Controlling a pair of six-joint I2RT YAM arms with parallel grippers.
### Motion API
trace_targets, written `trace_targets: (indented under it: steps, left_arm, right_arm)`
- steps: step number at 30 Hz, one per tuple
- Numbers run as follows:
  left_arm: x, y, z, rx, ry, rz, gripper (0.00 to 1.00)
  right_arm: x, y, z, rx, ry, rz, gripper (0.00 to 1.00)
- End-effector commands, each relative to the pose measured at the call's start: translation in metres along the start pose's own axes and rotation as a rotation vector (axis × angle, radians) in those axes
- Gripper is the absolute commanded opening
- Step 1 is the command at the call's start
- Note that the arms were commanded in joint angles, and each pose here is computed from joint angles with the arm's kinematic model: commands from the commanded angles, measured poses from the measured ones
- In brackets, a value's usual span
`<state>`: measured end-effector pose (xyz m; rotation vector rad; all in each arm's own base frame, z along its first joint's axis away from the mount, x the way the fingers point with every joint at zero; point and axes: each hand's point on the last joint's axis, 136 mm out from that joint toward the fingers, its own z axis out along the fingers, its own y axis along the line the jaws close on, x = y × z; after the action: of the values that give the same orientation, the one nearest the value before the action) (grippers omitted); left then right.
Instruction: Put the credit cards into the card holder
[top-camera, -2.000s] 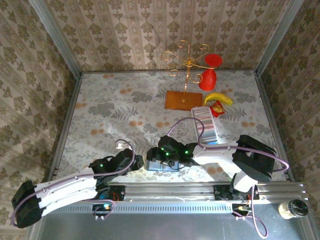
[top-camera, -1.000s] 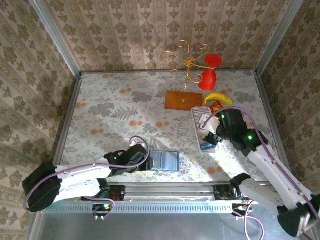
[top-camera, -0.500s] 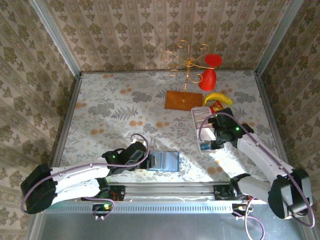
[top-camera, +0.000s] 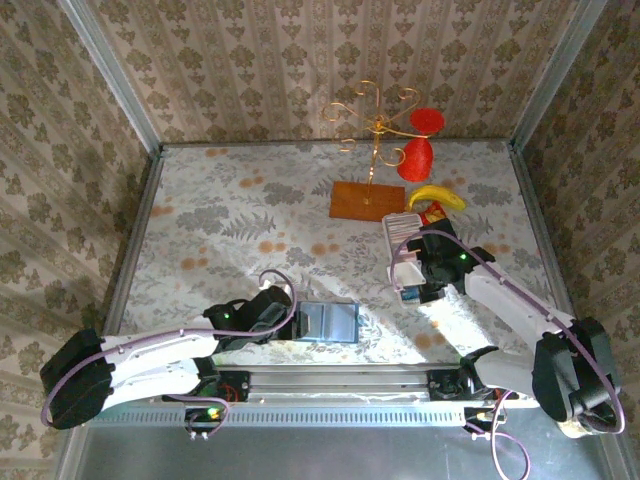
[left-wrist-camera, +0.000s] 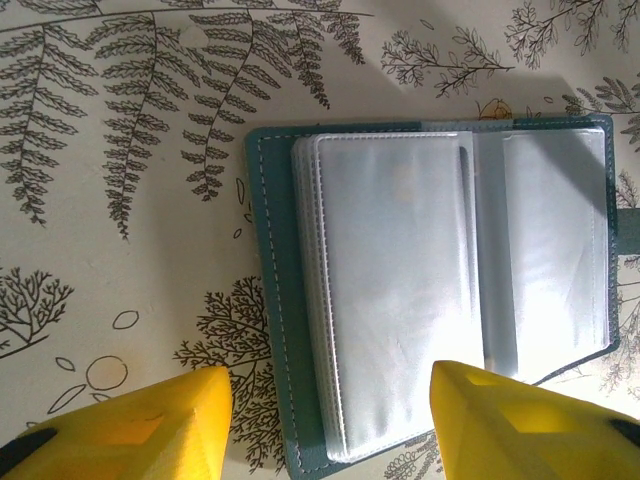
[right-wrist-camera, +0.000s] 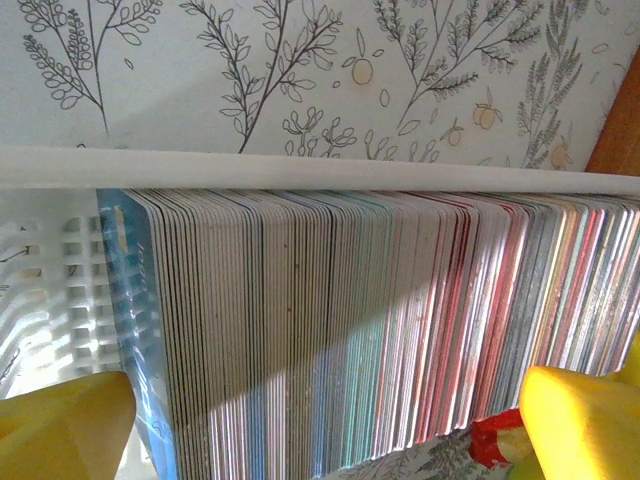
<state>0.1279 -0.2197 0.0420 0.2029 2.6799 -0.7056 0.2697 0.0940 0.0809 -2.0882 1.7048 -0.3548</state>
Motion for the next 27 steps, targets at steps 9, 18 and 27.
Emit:
trace_targets:
  steps: [9,18,27]
  left_arm:
    - [0.002,0.007,-0.002,-0.011,-0.008,-0.022,0.55]
    - [0.003,0.010,-0.004,0.000,-0.022,-0.050,0.53]
    - [0.003,0.008,-0.004,0.010,-0.025,-0.055,0.50]
  right_arm:
    - [-0.005,0.006,0.024,-0.065,0.042,-0.071,1.00]
    - [-0.005,0.000,0.010,-0.031,0.051,-0.094,0.88]
    - [-0.007,0.010,0.001,-0.033,0.042,-0.093,0.64]
